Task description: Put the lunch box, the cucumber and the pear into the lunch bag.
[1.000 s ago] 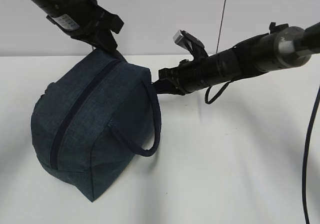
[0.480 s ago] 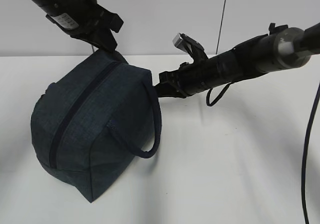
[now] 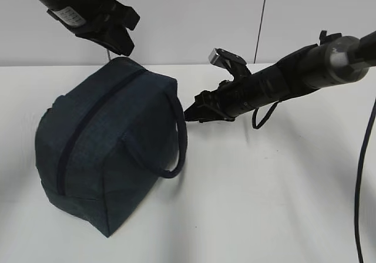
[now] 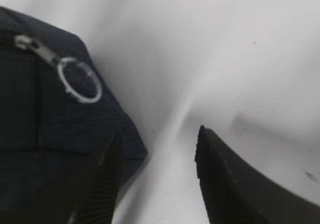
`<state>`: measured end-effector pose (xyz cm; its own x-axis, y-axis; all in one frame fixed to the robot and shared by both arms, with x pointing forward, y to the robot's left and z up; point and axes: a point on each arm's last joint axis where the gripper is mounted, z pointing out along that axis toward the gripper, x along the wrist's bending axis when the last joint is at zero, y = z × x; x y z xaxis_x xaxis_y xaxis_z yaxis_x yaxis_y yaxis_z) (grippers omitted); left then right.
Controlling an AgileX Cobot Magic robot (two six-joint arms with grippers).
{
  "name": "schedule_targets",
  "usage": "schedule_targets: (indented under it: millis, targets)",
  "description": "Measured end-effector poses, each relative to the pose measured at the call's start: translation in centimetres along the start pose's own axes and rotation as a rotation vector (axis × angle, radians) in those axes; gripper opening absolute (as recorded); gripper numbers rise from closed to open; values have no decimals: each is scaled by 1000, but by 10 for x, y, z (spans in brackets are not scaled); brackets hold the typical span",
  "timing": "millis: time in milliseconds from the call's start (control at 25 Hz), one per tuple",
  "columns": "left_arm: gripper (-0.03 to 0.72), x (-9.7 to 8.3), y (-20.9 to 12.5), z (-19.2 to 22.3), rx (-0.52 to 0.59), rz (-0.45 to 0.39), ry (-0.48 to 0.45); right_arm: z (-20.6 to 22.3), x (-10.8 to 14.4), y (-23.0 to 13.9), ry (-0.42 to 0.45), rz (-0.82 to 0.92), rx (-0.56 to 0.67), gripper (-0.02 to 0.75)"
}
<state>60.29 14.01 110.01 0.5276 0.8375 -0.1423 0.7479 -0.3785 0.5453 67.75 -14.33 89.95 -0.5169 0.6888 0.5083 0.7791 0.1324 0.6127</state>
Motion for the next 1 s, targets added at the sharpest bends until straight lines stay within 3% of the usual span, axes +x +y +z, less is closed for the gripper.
schedule_targets:
  millis: [280, 440, 680, 800, 1000]
  targets:
    - [290, -1, 1, -3, -7, 0, -2, -21, 17, 18, -2, -53, -37, 413]
    - [381, -1, 0, -4, -7, 3, 3, -30, 22, 21, -27, -71, -16, 421]
    - [520, 12, -2, -5, 26, 12, 138, -48, 29, 25, -108, -99, 53, 447]
    - [543, 21, -7, -7, 70, -26, 229, -60, 33, 28, -168, -98, 82, 451]
    - [549, 38, -18, -13, 171, -85, 303, -87, 39, 33, -313, -133, 138, 451]
